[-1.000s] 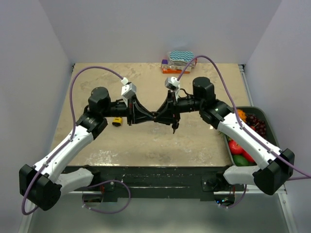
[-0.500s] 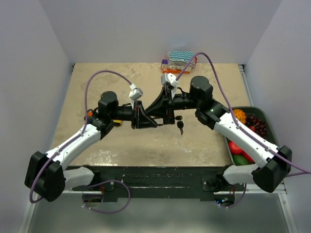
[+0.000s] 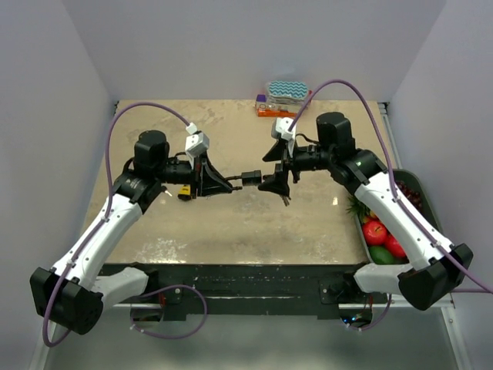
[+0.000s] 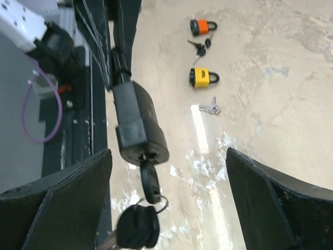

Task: Lock with the key
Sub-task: Lock the lock.

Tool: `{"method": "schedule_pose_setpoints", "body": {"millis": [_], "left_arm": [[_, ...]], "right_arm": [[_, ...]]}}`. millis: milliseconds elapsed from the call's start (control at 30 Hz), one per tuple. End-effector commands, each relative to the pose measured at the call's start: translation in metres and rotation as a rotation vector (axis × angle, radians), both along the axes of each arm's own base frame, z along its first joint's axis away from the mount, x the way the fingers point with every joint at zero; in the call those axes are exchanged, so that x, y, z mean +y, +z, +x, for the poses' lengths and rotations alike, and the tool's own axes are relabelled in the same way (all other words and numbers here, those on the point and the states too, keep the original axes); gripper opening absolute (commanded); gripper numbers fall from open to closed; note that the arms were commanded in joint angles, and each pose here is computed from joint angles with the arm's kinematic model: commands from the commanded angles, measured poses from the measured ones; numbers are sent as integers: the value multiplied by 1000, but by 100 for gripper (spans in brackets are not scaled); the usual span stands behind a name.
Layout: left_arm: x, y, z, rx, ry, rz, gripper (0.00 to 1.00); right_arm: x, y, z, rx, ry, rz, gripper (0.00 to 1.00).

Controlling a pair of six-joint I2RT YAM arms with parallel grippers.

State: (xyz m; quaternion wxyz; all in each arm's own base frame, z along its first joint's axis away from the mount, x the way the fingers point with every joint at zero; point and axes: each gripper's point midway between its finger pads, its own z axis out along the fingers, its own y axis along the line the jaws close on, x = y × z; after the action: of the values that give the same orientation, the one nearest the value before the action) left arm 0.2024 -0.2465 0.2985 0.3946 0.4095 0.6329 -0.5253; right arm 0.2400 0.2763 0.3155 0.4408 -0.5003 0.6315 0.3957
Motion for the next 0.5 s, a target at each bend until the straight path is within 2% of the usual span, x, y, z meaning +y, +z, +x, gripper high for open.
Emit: {"method": "schedule_pose_setpoints", "body": {"millis": [0, 133, 267, 367, 467], "left_arm": [[1, 36, -16, -151, -90, -47, 0], [-5, 43, -21, -145, -110, -57, 0], [-11, 47, -26, -144, -126, -64, 0], [-13, 48, -28, -143, -130, -65, 0], [-16, 48, -27, -141, -133, -67, 0]], "right_arm": [[-11, -7, -13, -111, 75, -66, 93], [-1, -12, -16, -101, 134, -59, 93], [10, -17, -23, -104, 194, -84, 88], [17, -24, -27, -121, 218, -110, 81], [20, -26, -28, -129, 224, -121, 70]]}}
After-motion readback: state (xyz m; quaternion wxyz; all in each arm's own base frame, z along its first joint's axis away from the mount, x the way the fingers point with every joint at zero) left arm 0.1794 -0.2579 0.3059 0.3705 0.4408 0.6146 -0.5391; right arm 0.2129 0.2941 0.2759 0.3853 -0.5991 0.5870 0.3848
